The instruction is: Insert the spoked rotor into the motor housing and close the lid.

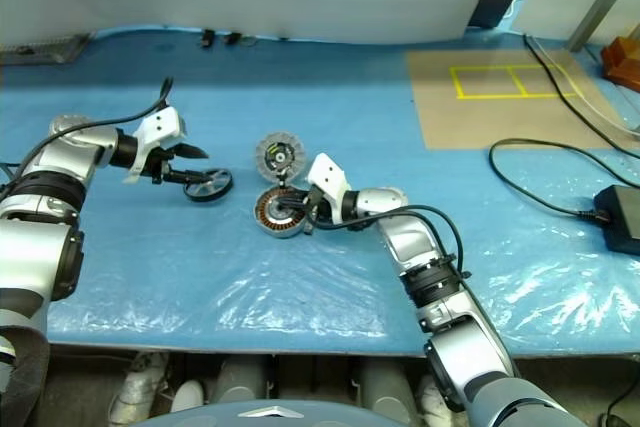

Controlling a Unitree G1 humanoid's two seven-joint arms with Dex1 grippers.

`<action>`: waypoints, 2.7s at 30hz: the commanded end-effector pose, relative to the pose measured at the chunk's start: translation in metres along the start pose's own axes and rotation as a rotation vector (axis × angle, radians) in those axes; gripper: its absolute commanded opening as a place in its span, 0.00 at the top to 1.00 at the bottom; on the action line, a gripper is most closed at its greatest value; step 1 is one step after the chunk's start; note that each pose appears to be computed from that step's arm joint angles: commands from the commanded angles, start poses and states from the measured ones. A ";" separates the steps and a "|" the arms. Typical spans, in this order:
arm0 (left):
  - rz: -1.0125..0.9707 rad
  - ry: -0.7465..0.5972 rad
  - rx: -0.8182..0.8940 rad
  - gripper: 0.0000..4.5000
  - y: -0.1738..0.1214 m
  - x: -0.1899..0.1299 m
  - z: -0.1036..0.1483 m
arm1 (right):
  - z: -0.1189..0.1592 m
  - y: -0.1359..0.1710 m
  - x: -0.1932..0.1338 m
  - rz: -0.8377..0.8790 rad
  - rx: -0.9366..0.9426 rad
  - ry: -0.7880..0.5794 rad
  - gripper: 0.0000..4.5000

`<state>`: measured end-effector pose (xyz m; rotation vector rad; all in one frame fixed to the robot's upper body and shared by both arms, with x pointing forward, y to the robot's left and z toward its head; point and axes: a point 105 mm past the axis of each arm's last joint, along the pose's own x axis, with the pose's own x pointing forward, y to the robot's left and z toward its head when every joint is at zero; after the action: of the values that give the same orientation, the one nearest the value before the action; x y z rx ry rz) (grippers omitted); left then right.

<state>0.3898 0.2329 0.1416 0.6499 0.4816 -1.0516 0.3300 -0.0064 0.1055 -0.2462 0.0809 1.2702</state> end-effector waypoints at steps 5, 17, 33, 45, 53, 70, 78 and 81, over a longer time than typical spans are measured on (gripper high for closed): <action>0.018 0.064 0.078 0.35 0.006 -0.010 0.002 | 0.012 0.007 0.003 0.011 -0.022 -0.046 1.00; 0.025 0.091 0.144 0.35 0.003 0.003 -0.003 | 0.012 0.007 0.003 0.002 -0.016 -0.049 1.00; -0.028 0.126 0.156 0.35 -0.013 0.020 -0.022 | 0.011 0.008 0.002 -0.007 -0.010 -0.051 1.00; -0.002 0.127 0.157 0.68 -0.008 0.014 -0.020 | 0.011 0.007 0.002 -0.009 -0.011 -0.051 1.00; -0.011 0.033 0.133 0.68 -0.007 0.008 -0.007 | 0.010 0.004 -0.001 -0.019 -0.011 -0.052 1.00; -0.171 -0.506 0.006 0.68 -0.039 0.017 0.066 | 0.006 0.001 -0.039 -0.035 0.008 -0.059 1.00; -0.193 -0.579 -0.060 0.68 -0.056 0.033 0.081 | -0.011 -0.002 -0.062 -0.070 0.007 0.013 1.00; -0.205 -0.582 -0.075 0.68 -0.059 0.038 0.085 | -0.015 -0.001 -0.065 -0.074 0.011 0.026 1.00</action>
<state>0.3582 0.1334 0.1514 0.2013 0.1219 -1.3390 0.3158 -0.0729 0.0928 -0.2515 0.1506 1.1816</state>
